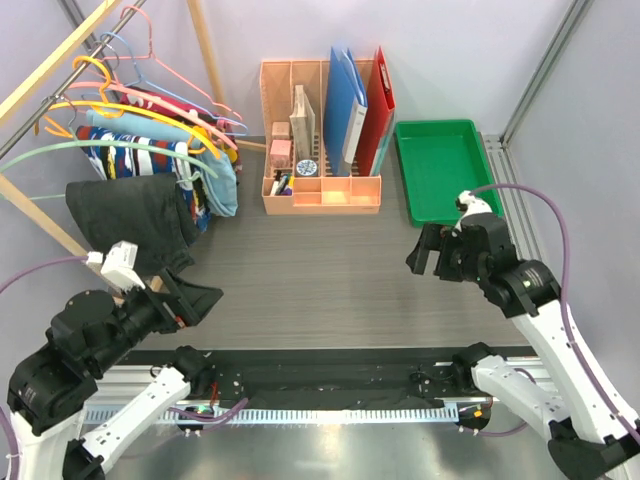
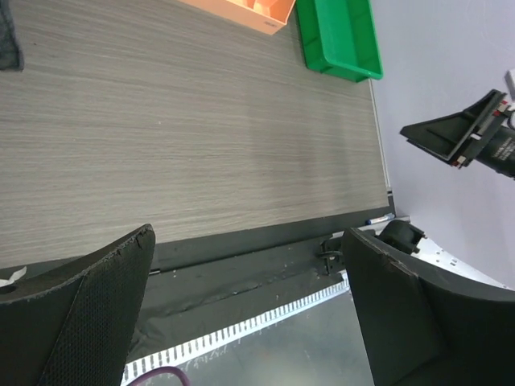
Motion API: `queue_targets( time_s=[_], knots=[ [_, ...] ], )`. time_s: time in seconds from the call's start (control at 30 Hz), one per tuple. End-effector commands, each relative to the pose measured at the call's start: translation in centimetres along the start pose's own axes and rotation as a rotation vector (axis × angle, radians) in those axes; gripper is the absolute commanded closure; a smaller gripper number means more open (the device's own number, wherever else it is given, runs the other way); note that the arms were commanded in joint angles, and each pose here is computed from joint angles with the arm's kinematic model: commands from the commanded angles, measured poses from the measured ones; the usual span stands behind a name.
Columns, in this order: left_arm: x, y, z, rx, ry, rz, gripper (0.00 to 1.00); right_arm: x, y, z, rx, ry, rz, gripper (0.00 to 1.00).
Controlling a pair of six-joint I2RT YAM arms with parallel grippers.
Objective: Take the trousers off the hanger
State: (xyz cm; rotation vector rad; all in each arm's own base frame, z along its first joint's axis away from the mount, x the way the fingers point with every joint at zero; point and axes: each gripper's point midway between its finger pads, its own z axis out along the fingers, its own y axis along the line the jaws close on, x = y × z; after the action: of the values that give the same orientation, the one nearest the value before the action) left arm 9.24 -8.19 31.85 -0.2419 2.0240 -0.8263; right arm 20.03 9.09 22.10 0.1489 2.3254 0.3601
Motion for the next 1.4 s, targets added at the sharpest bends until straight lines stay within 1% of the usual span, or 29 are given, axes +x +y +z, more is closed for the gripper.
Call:
queue_targets(
  time_s=[0.0,0.03,0.07,0.13,0.17,0.2,0.27,0.3,0.37,0.4,0.47,0.63,0.67,0.7,0.73,0.8,0.87,0.9,0.93,0.97,1.03,1.07,1.1,1.17,1.2,1.23,1.27,1.3,1.37],
  knots=[
    [-3.3,-2.5,0.1,0.013,-0.06,-0.011,0.03,-3.3,5.4,0.2,-0.244,-0.066,-0.055,0.01],
    [-3.9,-2.7,-0.1,0.007,-0.076,-0.009,0.03,-3.5,6.2,0.7,-0.273,-0.057,-0.058,0.01],
    [-5.1,-3.5,-0.4,0.007,-0.096,-0.01,0.04,-3.4,7.7,0.6,-0.357,-0.035,-0.067,0.01],
    [-6.6,-3.9,-0.9,-0.006,-0.137,-0.011,0.05,-4.7,10.1,0.6,-0.468,-0.065,-0.079,0.01],
    [-7.8,-4.7,-1.4,0.003,-0.167,-0.016,0.06,-4.7,11.2,1.0,-0.52,-0.039,-0.082,0.01],
    [-8.4,-4.8,-1.5,-0.005,-0.183,-0.016,0.07,-6.1,12.5,0.5,-0.569,-0.083,-0.091,0.01],
    [-10.3,-5.3,-2.4,-0.011,-0.256,-0.023,0.09,-6.8,14.1,1.0,-0.614,-0.083,-0.097,0.01],
    [-11.0,-5.3,-2.2,-0.029,-0.274,-0.024,0.1,-8.3,15.4,0.3,-0.653,-0.124,-0.112,0.01],
    [-13.3,-5.0,-2.8,-0.072,-0.376,-0.041,0.12,-8.9,17.3,-0.1,-0.703,-0.133,-0.132,0.02],
    [-14.0,-5.0,-2.7,-0.084,-0.401,-0.041,0.12,-9.9,18.6,-0.2,-0.73,-0.148,-0.145,0.01],
    [-15.7,-5.5,-2.6,-0.081,-0.476,-0.045,0.13,-10.0,21.2,-1.1,-0.797,-0.159,-0.185,0.01],
    [-18.2,-5.4,-2.0,-0.164,-0.556,-0.045,0.13,-11.7,28.0,-2.7,-0.96,-0.229,-0.255,0.02],
    [-18.7,-5.1,-2.6,-0.187,-0.575,-0.051,0.14,-12.0,28.9,-2.9,-0.979,-0.241,-0.265,0.02],
    [-19.3,-4.5,-3.0,-0.228,-0.606,-0.056,0.14,-12.7,30.7,-4.6,-1.039,-0.289,-0.289,0.02],
    [-19.6,-4.1,-3.2,-0.255,-0.622,-0.058,0.15,-12.4,31.9,-3.5,-1.049,-0.279,-0.298,0.02],
    [-20.2,-3.5,-3.8,-0.297,-0.658,-0.065,0.17,-12.9,34.7,-5.1,-1.127,-0.331,-0.316,0.04],
    [-20.5,-3.3,-4.2,-0.301,-0.675,-0.071,0.19,-12.3,37.0,-4.5,-1.178,-0.33,-0.326,0.06],
    [-20.8,-2.8,-4.8,-0.327,-0.703,-0.078,0.19,-13.0,38.3,-5.7,-1.223,-0.378,-0.329,0.07],
    [-20.9,-2.4,-5.1,-0.35,-0.719,-0.073,0.19,-12.2,39.6,-6.3,-1.258,-0.381,-0.342,0.07],
    [-21.3,-2.0,-5.4,-0.37,-0.745,-0.072,0.19,-11.5,40.8,-4.7,-1.254,-0.368,-0.347,0.07],
    [-22.0,-1.2,-5.9,-0.429,-0.797,-0.063,0.19,-11.9,42.8,-5.3,-1.288,-0.417,-0.367,0.11],
    [-22.4,-1.4,-5.6,-0.431,-0.815,-0.061,0.2,-11.4,43.7,-3.7,-1.28,-0.404,-0.372,0.11],
    [-22.6,-1.5,-5.2,-0.435,-0.823,-0.06,0.2,-12.2,44.5,-3.9,-1.289,-0.432,-0.366,0.12],
    [-23.1,-2.0,-4.2,-0.433,-0.839,-0.066,0.2,-12.4,45.7,-2.8,-1.291,-0.43,-0.354,0.15],
    [-23.2,-2.4,-2.8,-0.441,-0.82,-0.054,0.22,-12.4,46.0,-2.8,-1.303,-0.428,-0.362,0.17],
    [-23.8,-3.2,-2.7,-0.425,-0.822,-0.064,0.27,-12.3,46.2,-2.8,-1.314,-0.43,-0.368,0.18],
    [-23.5,-3.3,-2.0,-0.437,-0.785,-0.063,0.29,-12.4,46.4,-2.9,-1.326,-0.436,-0.376,0.18],
    [-23.5,-3.8,-0.1,-0.445,-0.759,-0.086,0.29,-12.3,46.7,-2.9,-1.341,-0.442,-0.386,0.18],
    [-23.9,-5.1,0.8,-0.408,-0.745,-0.104,0.28,-12.4,46.8,-2.6,-1.335,-0.471,-0.431,0.18]
  ],
)
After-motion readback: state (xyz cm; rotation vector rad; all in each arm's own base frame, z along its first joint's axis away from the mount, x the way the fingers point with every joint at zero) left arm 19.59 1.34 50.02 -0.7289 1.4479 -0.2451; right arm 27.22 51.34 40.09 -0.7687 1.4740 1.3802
